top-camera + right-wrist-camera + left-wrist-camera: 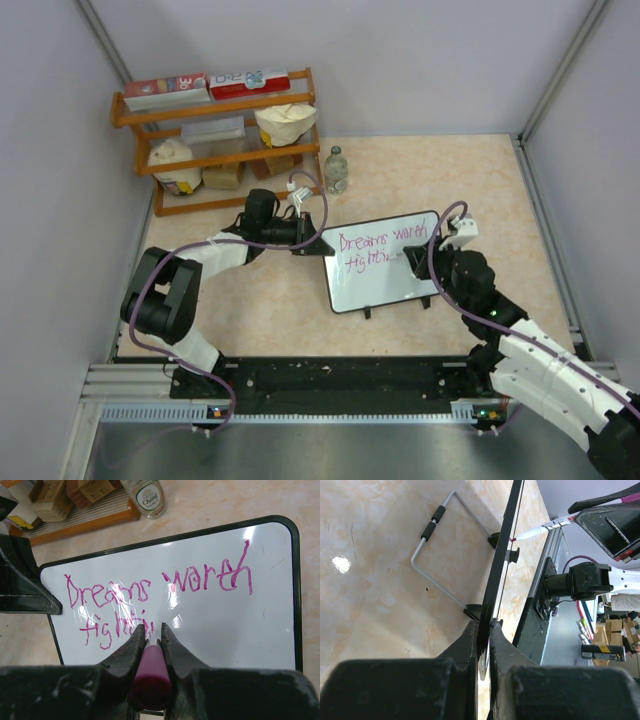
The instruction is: Write a sentence on the whiteboard
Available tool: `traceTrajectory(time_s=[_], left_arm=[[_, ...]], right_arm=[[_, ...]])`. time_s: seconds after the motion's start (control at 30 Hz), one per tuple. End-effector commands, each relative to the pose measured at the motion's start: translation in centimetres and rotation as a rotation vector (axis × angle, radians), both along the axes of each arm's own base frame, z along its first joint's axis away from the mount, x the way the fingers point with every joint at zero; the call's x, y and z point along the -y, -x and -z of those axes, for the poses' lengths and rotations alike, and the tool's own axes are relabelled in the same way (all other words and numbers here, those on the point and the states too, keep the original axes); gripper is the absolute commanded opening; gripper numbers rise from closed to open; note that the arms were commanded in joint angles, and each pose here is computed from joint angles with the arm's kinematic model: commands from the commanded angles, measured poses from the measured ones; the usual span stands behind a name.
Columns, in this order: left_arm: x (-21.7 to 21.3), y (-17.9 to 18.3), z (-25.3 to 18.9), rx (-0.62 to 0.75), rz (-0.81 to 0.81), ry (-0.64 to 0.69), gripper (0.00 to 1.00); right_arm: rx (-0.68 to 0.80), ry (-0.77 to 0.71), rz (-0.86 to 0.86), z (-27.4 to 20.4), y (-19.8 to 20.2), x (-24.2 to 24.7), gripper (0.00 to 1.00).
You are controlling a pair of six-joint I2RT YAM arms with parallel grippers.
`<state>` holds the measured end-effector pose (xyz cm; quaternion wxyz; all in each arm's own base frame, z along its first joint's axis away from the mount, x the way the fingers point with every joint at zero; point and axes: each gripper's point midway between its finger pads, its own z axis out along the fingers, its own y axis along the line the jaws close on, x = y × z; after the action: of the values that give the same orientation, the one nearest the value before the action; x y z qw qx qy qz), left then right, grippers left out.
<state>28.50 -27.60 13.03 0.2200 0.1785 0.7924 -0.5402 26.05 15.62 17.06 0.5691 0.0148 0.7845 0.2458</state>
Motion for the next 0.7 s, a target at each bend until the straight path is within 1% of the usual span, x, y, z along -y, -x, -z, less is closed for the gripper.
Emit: traceTrajectory(time_s=[0.0,0.37,0.67], left_arm=[[-0.8,-2.4,0.9,0.069,-0.096,-0.079,0.0],[-0.8,-2.3,0.8,0.07,-0.093,-0.077,0.0],[-0.9,-2.3,0.8,0.07,-0.096,-0.079,0.0]], right_arm=[[0.005,0.036,0.033,-0.5,-0.8,0.5,0.0],[0.046,0.024,0.056,-2.3,-1.9,0.4,0.0],[0.042,0.037,0.068,-2.1,-1.8,0.7,0.0]])
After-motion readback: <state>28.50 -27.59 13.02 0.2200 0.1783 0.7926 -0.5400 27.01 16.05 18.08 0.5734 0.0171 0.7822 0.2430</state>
